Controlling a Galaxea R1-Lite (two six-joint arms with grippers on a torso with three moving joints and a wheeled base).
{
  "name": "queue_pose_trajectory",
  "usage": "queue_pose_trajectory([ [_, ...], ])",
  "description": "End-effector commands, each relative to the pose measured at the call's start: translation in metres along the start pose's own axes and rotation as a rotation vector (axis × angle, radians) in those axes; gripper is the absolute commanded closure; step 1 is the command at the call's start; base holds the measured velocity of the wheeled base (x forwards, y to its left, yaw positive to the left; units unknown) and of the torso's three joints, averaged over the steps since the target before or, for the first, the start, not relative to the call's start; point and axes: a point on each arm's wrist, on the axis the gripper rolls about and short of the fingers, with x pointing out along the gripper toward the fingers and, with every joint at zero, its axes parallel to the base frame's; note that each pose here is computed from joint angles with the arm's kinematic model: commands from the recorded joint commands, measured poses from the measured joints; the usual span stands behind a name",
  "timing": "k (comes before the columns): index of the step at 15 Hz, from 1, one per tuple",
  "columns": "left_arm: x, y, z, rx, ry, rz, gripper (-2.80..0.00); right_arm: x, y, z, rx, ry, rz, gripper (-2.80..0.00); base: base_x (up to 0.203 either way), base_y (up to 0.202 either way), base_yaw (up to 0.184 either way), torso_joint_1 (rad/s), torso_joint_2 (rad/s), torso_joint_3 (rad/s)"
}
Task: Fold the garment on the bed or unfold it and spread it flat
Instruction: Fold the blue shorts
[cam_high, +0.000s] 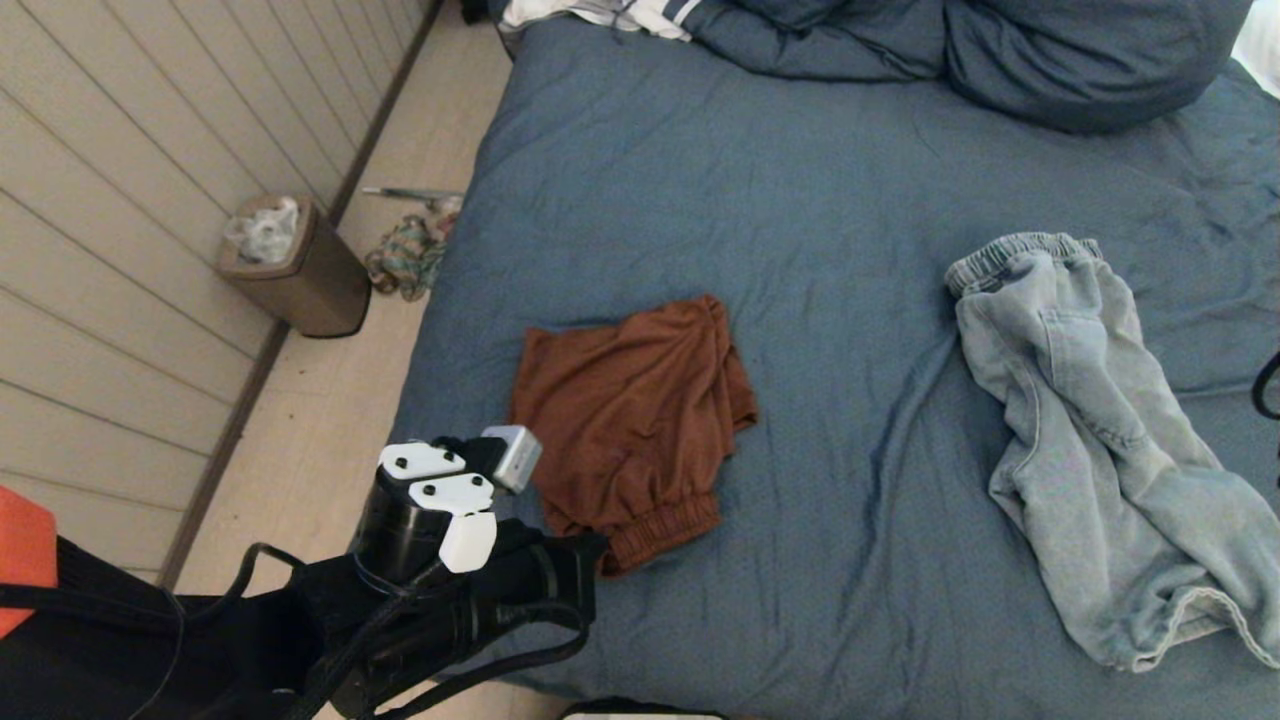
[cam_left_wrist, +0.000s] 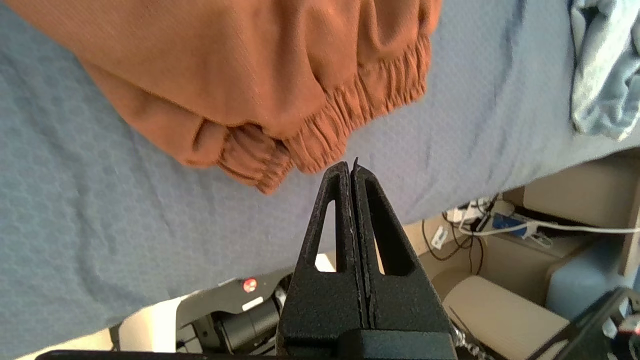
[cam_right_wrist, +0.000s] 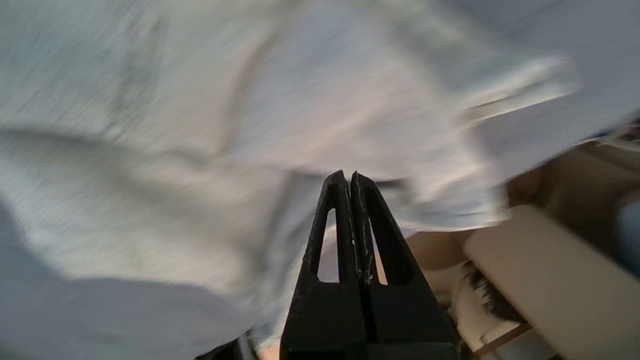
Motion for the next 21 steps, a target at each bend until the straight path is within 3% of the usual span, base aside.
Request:
queue_pose_trajectory([
  [1, -0.001, -0.001, -0.001, -0.004, 0.000, -0.004, 0.00, -0.006, -0.029, 0.003, 0.035, -0.015, -0.059, 0.00, 0.000, 0.000, 0.000, 0.000, 0.00, 0.000],
  [6, 0.002, -0.002, -0.007, -0.018, 0.041, -0.033, 0.00, 0.024, -0.096, -0.017, 0.074, 0.116, -0.161, 0.00, 0.000, 0.000, 0.000, 0.000, 0.00, 0.000],
  [7, 0.002, -0.002, -0.008, -0.020, 0.044, -0.037, 0.00, 0.030, -0.112, -0.022, 0.089, 0.144, -0.178, -2.80, 0.000, 0.000, 0.000, 0.000, 0.00, 0.000],
  [10, 0.004, -0.004, -0.011, -0.019, 0.059, -0.044, 0.00, 0.051, -0.151, -0.035, 0.091, 0.178, -0.214, -2.80, 0.000, 0.000, 0.000, 0.000, 0.00, 0.000],
  [14, 0.007, -0.006, -0.014, -0.021, 0.071, -0.048, 0.00, 0.078, -0.155, -0.052, 0.052, 0.235, -0.183, -2.80, 0.000, 0.000, 0.000, 0.000, 0.00, 0.000],
  [15, 0.008, -0.005, -0.015, -0.019, 0.076, -0.046, 0.00, 0.080, -0.152, -0.053, 0.047, 0.231, -0.141, -2.80, 0.000, 0.000, 0.000, 0.000, 0.00, 0.000],
  [18, 0.010, -0.005, -0.017, -0.018, 0.081, -0.042, 0.00, 0.085, -0.142, -0.050, 0.038, 0.149, 0.133, -2.80, 0.000, 0.000, 0.000, 0.000, 0.00, 0.000],
  [21, 0.015, -0.003, -0.020, -0.019, 0.094, -0.031, 0.00, 0.087, -0.136, -0.045, -0.001, 0.107, 0.190, -2.80, 0.000, 0.000, 0.000, 0.000, 0.00, 0.000],
])
